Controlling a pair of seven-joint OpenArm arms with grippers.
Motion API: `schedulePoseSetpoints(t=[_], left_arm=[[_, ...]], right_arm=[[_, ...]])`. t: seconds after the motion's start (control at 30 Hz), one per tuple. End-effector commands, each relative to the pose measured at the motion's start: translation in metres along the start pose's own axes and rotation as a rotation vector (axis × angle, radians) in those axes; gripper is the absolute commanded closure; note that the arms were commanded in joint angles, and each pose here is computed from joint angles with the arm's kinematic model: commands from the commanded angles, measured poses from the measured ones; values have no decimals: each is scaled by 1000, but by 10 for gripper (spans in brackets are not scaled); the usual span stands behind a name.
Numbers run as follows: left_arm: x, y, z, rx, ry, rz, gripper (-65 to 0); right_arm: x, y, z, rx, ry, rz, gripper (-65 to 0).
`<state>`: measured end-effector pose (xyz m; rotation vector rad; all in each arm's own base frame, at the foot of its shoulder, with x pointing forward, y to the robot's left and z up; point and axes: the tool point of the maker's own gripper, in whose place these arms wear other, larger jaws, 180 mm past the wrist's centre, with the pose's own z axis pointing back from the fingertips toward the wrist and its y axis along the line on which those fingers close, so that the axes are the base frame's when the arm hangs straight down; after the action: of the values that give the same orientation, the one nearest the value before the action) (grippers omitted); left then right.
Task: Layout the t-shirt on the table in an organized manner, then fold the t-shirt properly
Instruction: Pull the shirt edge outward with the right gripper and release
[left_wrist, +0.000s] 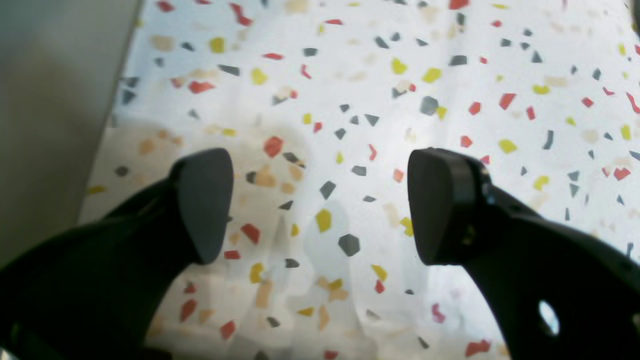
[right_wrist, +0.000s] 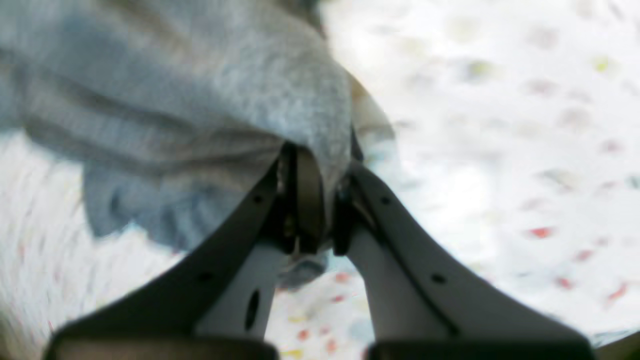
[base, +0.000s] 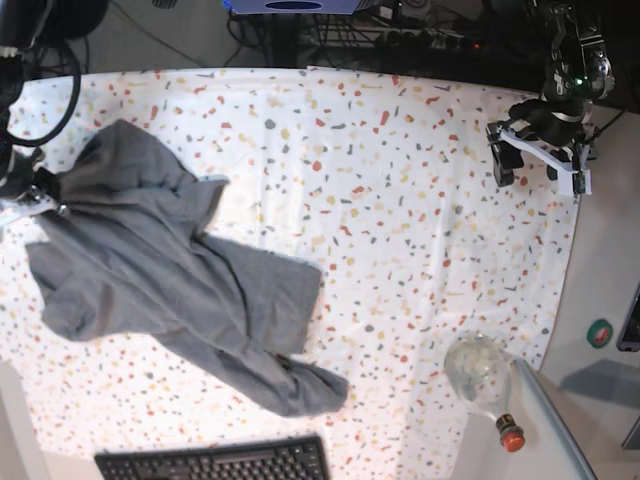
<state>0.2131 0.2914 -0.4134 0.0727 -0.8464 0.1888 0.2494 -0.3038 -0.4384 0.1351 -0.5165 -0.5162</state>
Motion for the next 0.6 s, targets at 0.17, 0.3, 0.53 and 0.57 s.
schedulePoseSetpoints(t=[0.17,0.3,0.53,0.57], left_arm=[[15,11,4,17,-42,-21,-517],[16,15,4,21,-42,-34,-517],[13,30,10,59,-39,-21,-517],[13,30,11,59,-38,-23,-517]], right_arm=[[54,-59,0,-115,-20,-37,0],[68,-19,20,-76,-86,176,-291],[18,98,25,80,-162,578,-386],[10,109,19,81,-155,622,-386]])
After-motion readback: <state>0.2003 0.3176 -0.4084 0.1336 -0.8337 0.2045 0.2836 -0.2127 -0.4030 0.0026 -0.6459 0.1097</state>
